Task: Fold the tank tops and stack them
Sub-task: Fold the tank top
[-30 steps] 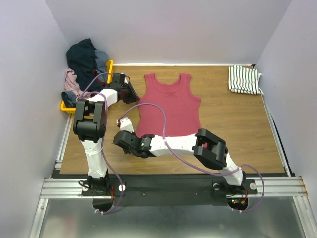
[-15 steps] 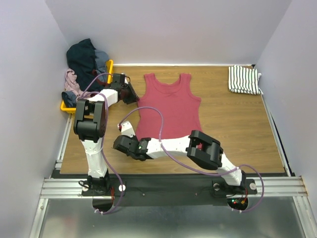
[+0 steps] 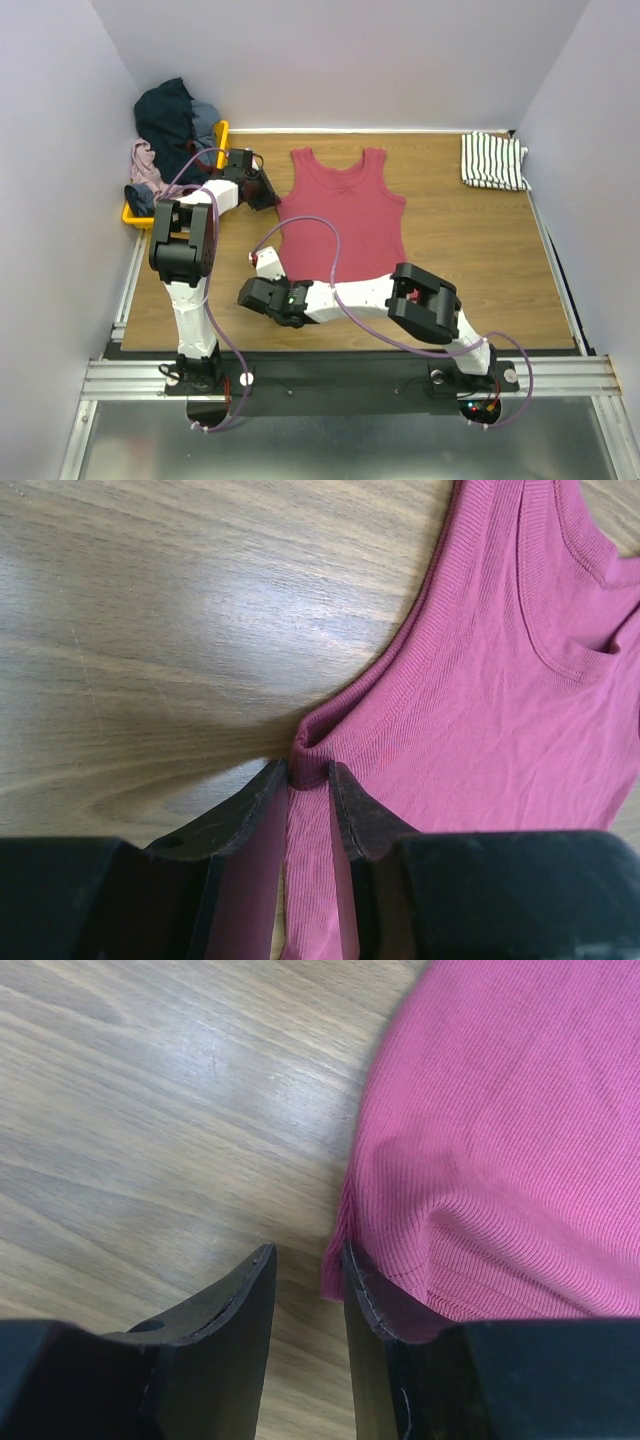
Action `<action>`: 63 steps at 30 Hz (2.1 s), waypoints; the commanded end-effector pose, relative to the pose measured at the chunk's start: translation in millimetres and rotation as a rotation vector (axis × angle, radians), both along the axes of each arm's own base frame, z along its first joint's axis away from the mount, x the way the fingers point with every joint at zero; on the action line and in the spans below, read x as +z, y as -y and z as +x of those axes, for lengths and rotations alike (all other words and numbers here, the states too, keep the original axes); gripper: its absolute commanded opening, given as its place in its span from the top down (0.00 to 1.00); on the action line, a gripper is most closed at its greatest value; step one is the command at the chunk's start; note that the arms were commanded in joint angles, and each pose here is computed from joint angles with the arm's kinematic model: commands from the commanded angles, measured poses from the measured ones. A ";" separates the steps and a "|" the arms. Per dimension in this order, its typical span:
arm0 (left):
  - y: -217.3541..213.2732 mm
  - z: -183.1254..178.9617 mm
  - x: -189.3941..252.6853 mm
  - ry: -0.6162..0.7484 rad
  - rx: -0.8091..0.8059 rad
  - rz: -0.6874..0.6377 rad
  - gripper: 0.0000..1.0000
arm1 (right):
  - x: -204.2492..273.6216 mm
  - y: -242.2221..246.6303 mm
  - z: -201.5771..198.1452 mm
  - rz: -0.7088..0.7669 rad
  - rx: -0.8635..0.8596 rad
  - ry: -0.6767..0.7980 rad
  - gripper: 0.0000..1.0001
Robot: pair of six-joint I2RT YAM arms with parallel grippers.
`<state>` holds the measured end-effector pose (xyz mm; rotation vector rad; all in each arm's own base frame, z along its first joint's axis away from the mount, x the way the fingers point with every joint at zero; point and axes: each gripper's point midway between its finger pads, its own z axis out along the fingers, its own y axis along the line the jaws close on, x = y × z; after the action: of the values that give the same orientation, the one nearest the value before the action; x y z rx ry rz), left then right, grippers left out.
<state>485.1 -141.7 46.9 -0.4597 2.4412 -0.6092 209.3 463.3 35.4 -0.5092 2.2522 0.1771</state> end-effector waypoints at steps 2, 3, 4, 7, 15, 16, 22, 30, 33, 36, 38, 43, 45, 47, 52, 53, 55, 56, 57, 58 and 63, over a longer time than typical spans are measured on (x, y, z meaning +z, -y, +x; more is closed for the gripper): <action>2.9 11.6 16.5 0.049 -0.006 0.003 0.66 | 41.2 -8.3 -2.9 0.059 -0.015 0.075 0.61; 2.4 12.2 17.1 0.050 -0.005 0.002 0.66 | 44.8 -8.6 -3.0 0.058 -0.014 0.090 0.61; 3.4 11.9 17.2 0.050 -0.008 0.001 0.66 | 48.5 -9.8 -3.2 0.061 -0.012 0.097 0.61; 3.4 11.8 15.3 0.045 -0.008 0.001 0.66 | 59.4 -13.9 -2.9 0.076 -0.005 0.110 0.61; 3.7 12.3 17.0 0.049 -0.010 0.001 0.66 | 66.5 -19.9 -2.6 0.085 0.007 0.121 0.60; 2.7 12.3 16.7 0.047 -0.006 0.001 0.67 | 64.8 -20.3 -0.7 0.074 0.005 0.131 0.60; 2.9 12.4 17.1 0.047 -0.008 0.001 0.67 | 36.4 -29.6 -3.1 0.034 0.030 0.100 0.60; 3.1 12.7 18.9 0.050 -0.013 0.003 0.67 | 6.7 -25.1 -1.0 -0.033 0.010 0.097 0.60; 3.2 12.6 17.5 0.046 -0.011 0.001 0.67 | 10.1 -21.2 1.1 -0.037 -0.003 0.107 0.61; 3.4 11.8 15.9 0.042 -0.010 0.000 0.67 | 15.7 -19.0 2.3 -0.035 -0.013 0.121 0.61; 3.6 11.6 15.6 0.042 -0.012 -0.001 0.67 | 22.3 -18.5 2.7 -0.025 -0.018 0.130 0.61; 3.1 11.9 15.8 0.043 -0.009 0.001 0.67 | 45.7 -15.8 7.5 -0.004 -0.040 0.177 0.61; 3.2 12.7 15.4 0.043 -0.011 0.002 0.67 | 53.4 -15.4 8.5 0.004 -0.045 0.190 0.61; 3.5 12.8 15.0 0.043 -0.012 0.001 0.67 | 60.0 -14.9 8.9 0.012 -0.045 0.196 0.61; 3.4 12.3 14.4 0.041 -0.010 0.000 0.67 | 44.8 -17.3 7.8 -0.013 -0.033 0.183 0.61; 3.4 12.3 14.4 0.041 -0.010 0.000 0.67 | 35.1 -18.1 5.0 -0.021 -0.024 0.162 0.61; 3.4 12.1 14.9 0.041 -0.012 0.001 0.67 | 28.4 -20.4 1.8 -0.014 -0.019 0.138 0.61; 3.0 11.8 14.3 0.040 -0.011 0.002 0.67 | 21.2 -21.0 -0.9 -0.018 -0.011 0.120 0.61; 3.3 11.7 14.4 0.039 -0.010 0.000 0.67 | 18.4 -21.7 -2.5 -0.020 -0.007 0.113 0.61; 3.1 11.8 14.3 0.039 -0.009 0.001 0.67 | 15.8 -21.7 -3.0 -0.023 -0.006 0.110 0.61; 3.2 10.9 13.6 0.036 -0.011 0.001 0.67 | 1.8 -24.5 -6.2 -0.032 0.009 0.076 0.61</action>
<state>485.0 -141.4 44.5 -0.4626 2.4467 -0.6051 210.2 478.3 45.0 -0.5382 2.1652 0.0934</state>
